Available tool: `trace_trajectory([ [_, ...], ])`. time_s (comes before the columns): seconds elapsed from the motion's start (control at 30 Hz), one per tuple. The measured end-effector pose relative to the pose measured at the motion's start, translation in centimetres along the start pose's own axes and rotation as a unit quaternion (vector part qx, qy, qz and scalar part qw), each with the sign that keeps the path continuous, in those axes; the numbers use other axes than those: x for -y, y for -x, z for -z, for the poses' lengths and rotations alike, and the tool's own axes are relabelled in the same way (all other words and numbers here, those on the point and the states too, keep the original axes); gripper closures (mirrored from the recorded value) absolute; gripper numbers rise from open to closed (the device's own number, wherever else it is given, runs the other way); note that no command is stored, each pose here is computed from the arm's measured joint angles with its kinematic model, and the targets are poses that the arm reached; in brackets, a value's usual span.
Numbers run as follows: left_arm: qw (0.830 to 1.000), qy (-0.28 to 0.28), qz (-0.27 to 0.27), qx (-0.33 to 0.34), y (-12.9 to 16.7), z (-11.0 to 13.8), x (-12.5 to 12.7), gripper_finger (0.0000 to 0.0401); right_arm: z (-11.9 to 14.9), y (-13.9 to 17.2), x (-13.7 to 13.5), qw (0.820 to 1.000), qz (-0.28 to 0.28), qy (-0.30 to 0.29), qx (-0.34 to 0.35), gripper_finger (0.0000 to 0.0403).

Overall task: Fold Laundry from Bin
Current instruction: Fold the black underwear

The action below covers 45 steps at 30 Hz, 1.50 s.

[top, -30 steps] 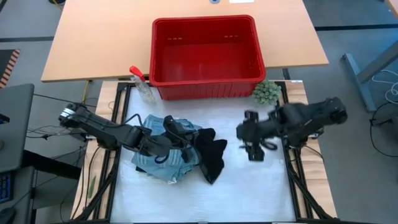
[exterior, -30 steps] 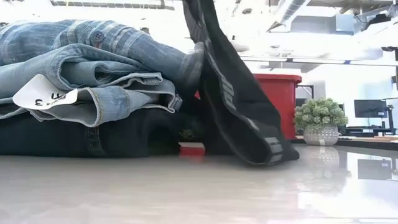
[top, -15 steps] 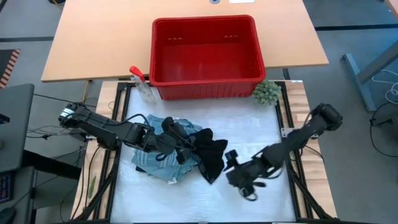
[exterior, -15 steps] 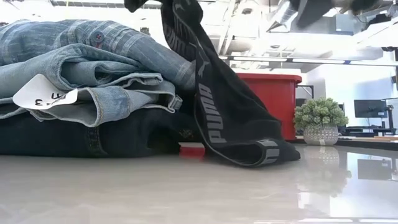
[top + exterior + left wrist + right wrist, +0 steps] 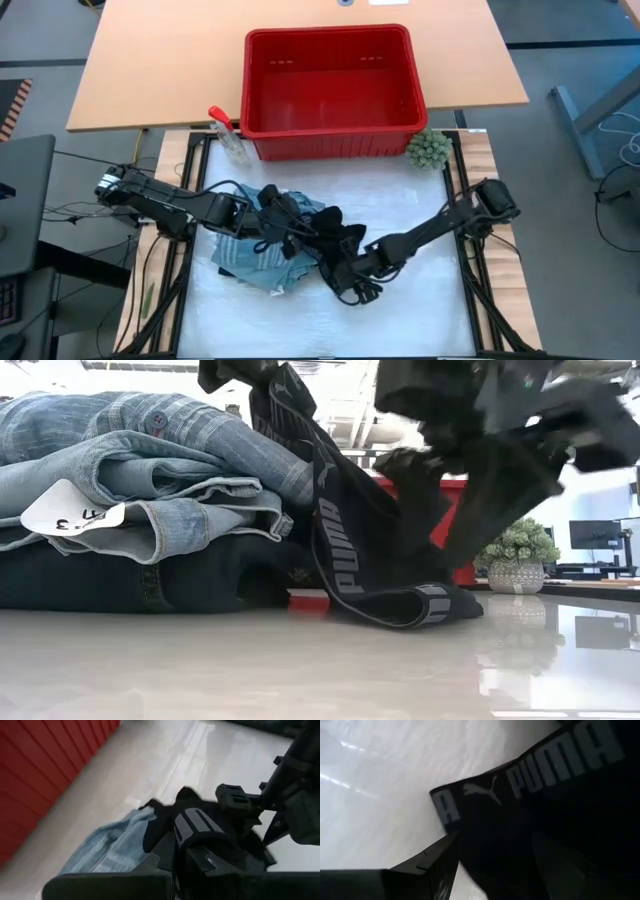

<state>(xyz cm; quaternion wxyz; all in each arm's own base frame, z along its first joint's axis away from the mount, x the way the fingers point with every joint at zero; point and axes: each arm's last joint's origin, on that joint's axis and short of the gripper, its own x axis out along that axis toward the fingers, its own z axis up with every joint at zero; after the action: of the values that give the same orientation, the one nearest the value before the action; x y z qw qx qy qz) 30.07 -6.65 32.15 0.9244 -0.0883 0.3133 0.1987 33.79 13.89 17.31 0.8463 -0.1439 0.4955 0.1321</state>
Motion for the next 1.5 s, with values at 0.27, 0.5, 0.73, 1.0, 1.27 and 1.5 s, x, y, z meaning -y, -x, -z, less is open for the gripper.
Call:
trace_trajectory([
  [0.27,0.999,-0.011,-0.001,-0.034,-0.8,1.4,-0.2,0.0401,0.4,-2.4,0.3,0.998,-0.064,-0.017,-0.013,0.02],
  [0.5,0.999,-0.009,0.006,-0.04,-1.0,1.8,-0.2,0.0401,0.9,-1.6,-0.3,0.997,-0.052,-0.033,-0.044,0.0376],
  [0.73,0.999,-0.011,0.018,-0.039,-1.1,1.8,-0.1,0.0401,1.3,5.2,0.2,0.993,-0.051,-0.091,-0.052,0.0387],
  [1.0,0.996,-0.022,0.081,0.004,-1.4,0.7,0.8,0.0401,2.4,18.4,-0.1,0.971,-0.077,-0.188,0.123,0.0388],
  [1.27,0.99,-0.014,0.138,-0.008,-2.5,0.3,0.8,0.0401,6.6,28.1,-0.1,0.895,0.019,-0.314,0.317,0.0388],
  [1.5,0.979,0.006,0.204,-0.027,-2.8,-0.2,0.6,0.0401,8.3,30.7,-0.8,0.865,0.054,-0.324,0.38,0.0388],
])
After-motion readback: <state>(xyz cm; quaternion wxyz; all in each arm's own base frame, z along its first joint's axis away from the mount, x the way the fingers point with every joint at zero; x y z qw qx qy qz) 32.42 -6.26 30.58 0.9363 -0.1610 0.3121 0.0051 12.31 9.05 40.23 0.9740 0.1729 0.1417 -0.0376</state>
